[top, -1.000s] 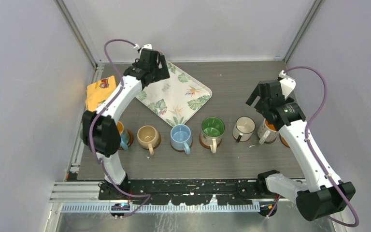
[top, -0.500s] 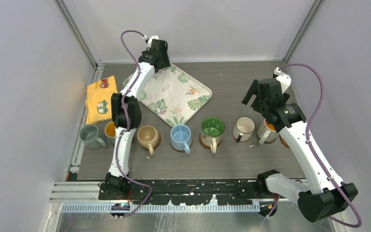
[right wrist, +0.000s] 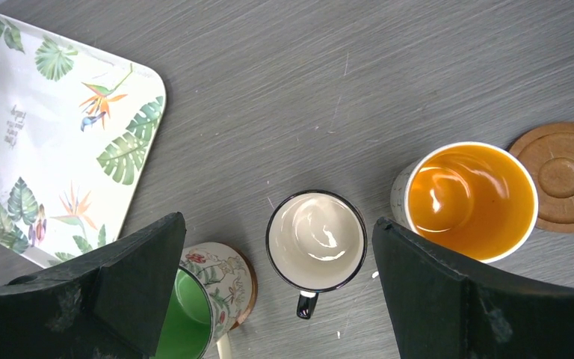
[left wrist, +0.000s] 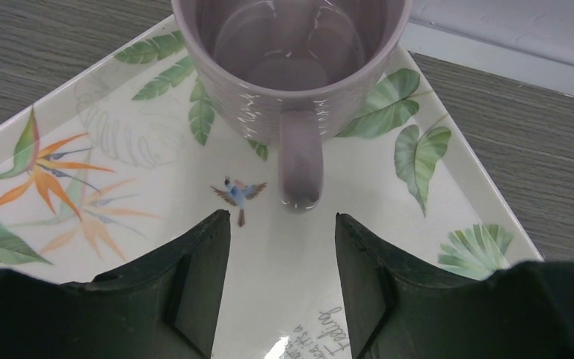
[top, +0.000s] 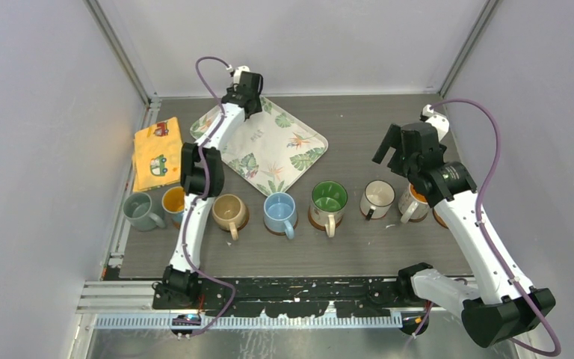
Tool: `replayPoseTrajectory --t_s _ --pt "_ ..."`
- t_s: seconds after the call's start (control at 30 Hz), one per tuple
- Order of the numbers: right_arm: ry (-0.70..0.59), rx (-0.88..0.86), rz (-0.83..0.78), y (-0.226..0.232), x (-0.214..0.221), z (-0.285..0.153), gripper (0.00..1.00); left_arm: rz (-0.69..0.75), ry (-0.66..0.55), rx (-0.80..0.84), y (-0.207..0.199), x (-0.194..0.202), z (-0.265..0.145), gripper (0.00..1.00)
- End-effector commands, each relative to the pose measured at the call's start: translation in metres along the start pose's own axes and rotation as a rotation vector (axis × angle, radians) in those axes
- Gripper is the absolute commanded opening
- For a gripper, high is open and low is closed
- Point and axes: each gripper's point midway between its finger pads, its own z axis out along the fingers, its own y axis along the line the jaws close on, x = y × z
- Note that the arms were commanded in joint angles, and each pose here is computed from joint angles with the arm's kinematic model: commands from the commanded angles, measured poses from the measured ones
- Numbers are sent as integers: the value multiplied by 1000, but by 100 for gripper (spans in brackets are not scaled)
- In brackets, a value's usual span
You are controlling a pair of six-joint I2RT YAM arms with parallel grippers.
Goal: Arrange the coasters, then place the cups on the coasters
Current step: Pick up the cup from the tray.
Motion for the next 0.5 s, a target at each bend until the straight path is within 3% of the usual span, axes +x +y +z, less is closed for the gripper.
replayPoseTrajectory --t_s 0.0,0.37,0.47 --pt "-19 -47 -10 7 -4 -6 100 -58 -118 35 -11 -34 5 55" --pt "7 -55 -29 8 3 -4 100 -87 -182 59 -20 -35 28 45" --pt "13 -54 -32 9 5 -2 100 -90 -180 77 -22 -36 27 37"
